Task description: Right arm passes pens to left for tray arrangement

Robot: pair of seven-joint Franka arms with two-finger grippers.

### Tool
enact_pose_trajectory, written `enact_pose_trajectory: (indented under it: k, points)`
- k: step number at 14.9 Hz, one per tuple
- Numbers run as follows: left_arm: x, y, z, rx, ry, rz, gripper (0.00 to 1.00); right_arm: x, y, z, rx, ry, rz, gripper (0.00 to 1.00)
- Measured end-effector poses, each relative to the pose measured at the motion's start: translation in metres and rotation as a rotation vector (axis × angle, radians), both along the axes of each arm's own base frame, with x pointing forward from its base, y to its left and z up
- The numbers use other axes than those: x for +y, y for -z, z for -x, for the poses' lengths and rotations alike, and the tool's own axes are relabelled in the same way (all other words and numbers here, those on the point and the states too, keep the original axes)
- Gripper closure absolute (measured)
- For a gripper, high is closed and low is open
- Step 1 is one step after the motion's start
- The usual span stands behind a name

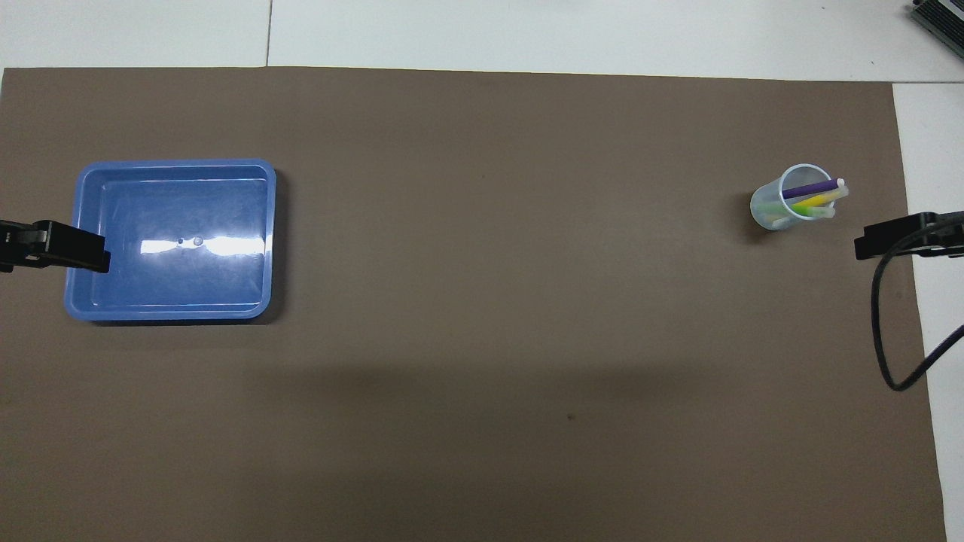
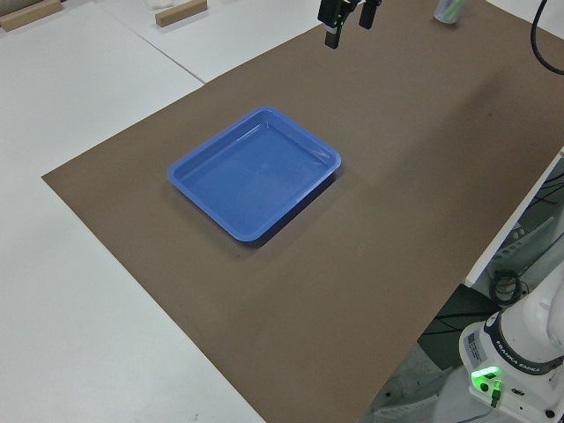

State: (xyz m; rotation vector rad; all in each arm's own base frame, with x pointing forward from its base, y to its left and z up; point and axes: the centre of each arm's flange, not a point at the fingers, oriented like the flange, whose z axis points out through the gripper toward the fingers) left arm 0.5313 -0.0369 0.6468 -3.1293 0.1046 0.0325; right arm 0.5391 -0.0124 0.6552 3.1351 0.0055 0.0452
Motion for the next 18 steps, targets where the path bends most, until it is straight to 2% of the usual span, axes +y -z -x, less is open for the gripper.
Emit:
enact_pose_trajectory:
  k: [18]
  points:
    - [-0.004,-0.0001,0.0001,-0.001,0.004,0.008,0.0,-0.0012,0.0059,0.0,0.013,0.004,0.0,0.0]
